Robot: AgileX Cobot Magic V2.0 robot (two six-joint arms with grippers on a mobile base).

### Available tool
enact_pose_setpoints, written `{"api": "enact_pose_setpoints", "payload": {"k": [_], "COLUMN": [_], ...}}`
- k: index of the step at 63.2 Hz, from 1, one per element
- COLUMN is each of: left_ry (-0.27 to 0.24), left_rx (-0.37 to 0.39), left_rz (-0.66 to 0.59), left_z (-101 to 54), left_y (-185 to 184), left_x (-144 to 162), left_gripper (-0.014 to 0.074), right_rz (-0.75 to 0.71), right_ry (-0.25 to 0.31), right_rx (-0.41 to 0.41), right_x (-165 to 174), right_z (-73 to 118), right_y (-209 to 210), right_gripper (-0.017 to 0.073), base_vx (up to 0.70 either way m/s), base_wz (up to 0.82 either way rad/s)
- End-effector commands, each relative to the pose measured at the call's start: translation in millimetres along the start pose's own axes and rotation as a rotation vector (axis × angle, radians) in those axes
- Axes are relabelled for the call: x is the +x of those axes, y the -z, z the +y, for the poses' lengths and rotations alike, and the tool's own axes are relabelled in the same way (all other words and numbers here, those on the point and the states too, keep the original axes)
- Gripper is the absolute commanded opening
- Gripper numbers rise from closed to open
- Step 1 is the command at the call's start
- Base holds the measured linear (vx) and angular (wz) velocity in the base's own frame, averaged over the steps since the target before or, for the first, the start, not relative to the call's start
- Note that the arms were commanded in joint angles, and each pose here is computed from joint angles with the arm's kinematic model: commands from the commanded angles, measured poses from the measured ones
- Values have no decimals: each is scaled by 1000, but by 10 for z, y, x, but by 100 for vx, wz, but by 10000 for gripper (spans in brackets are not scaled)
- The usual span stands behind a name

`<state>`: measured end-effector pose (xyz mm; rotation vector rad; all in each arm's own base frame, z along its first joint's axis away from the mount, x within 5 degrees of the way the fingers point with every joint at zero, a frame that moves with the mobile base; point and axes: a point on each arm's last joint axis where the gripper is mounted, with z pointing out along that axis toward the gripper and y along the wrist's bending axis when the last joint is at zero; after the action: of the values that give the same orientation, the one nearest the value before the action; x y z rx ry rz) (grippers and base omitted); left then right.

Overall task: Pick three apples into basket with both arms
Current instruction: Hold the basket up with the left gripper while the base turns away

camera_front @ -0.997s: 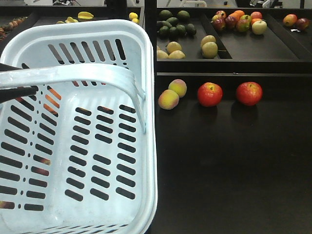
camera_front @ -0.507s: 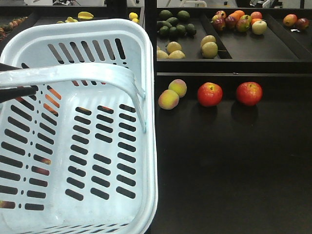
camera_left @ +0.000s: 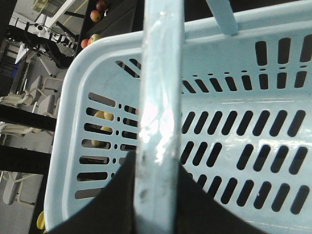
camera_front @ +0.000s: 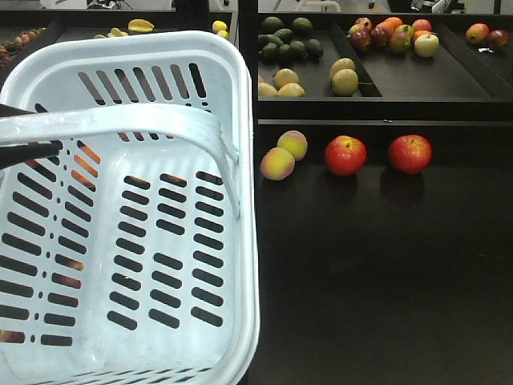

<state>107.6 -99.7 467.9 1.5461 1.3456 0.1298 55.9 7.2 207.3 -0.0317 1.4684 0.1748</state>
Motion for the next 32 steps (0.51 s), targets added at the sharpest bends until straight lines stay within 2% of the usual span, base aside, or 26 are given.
{"api": "enact_pose_setpoints", "payload": {"k": [1, 32], "left_ry": [12, 12], "left_rx": [-112, -112], "left_rz": [-83, -83], "left_z": [124, 124], "left_y": [117, 117], "left_x": [-92, -92], "left_gripper": [-8, -8], "right_rz": [-72, -72], "right_ry": [3, 3], "right_rx": [-2, -2], "right_x": [-27, -27], "right_z": [-1, -1], "right_y": [8, 8], "right_gripper": [-9, -9], "base_vx": [0, -1], "base_wz": [0, 5]}}
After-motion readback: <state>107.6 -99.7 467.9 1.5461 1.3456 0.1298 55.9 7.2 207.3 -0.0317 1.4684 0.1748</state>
